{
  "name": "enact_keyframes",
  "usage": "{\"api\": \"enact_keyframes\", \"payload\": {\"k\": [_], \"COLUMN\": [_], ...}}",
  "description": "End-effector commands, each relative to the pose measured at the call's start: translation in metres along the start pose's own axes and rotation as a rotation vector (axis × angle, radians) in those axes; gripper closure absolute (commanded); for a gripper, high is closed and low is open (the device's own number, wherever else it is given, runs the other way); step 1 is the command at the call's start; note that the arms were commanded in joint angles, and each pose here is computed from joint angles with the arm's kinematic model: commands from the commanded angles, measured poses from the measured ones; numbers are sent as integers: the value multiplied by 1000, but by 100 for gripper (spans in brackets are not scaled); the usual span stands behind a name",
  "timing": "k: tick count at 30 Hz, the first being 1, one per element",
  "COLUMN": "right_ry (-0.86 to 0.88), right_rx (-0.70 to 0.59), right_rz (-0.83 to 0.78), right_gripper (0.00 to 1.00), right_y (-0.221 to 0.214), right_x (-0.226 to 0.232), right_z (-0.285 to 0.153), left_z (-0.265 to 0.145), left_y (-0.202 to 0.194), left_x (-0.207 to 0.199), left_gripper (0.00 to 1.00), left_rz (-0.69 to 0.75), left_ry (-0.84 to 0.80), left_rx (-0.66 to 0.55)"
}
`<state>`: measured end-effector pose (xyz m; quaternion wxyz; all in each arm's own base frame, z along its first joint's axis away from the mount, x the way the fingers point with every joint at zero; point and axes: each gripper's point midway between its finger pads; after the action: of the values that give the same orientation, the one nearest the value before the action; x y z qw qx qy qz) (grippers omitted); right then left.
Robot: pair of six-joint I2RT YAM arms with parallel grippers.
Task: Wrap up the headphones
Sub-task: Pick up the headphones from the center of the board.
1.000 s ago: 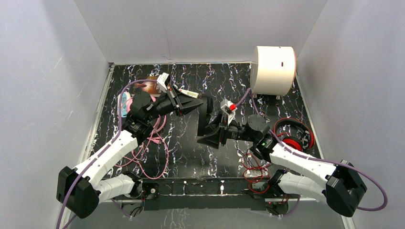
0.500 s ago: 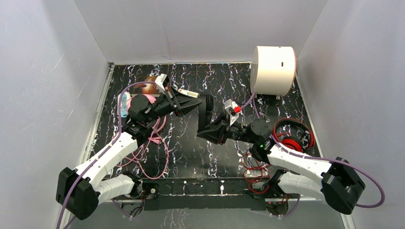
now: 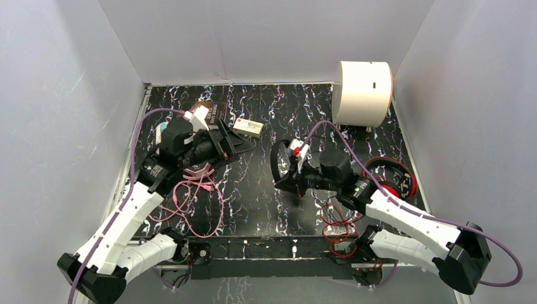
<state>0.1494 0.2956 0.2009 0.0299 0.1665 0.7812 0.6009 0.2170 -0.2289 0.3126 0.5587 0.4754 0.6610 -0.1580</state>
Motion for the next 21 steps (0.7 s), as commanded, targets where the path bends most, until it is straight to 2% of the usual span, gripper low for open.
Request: {"api": "enact_keyframes", "payload": {"k": [1,6,8,13,17,19,21], "right_ry": [-25,45,60,51,36,31,21], "right_rx": [76,73,46,53,57,56,53], "right_rz": [-78,-49,-45,-50,-62,-63,-67], "right_gripper": [100,100,100,100,100,100,100], "right_y": [7,14,18,18,19,18,18], "right_x": [-10,0,3,2,0,-1,-3], "right_z": [1,12,11,11,8,7,7], "left_z": [12,54,65,90,97,100,105], "left_y": [-31,-73,-83,-89,-78,-77,-79], "left_x": [47,38,42,50,54,59,64], "left_gripper": [8,13,21,37,51,55,54], "left_rz": [13,172,176,197,231,230,219], "left_ry": [185,263,271,297,336,359,375], "left_rx": [71,121,142,136,89,79,83]}}
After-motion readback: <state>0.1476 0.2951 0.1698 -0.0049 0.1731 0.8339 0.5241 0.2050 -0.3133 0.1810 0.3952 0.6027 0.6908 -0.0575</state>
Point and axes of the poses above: each gripper's point midway between its finger pads, its own z axis out along the fingers, its own x axis along the line the jaws close on, y = z × x, and after that the axes turned 6 degrees about -z, right-handed
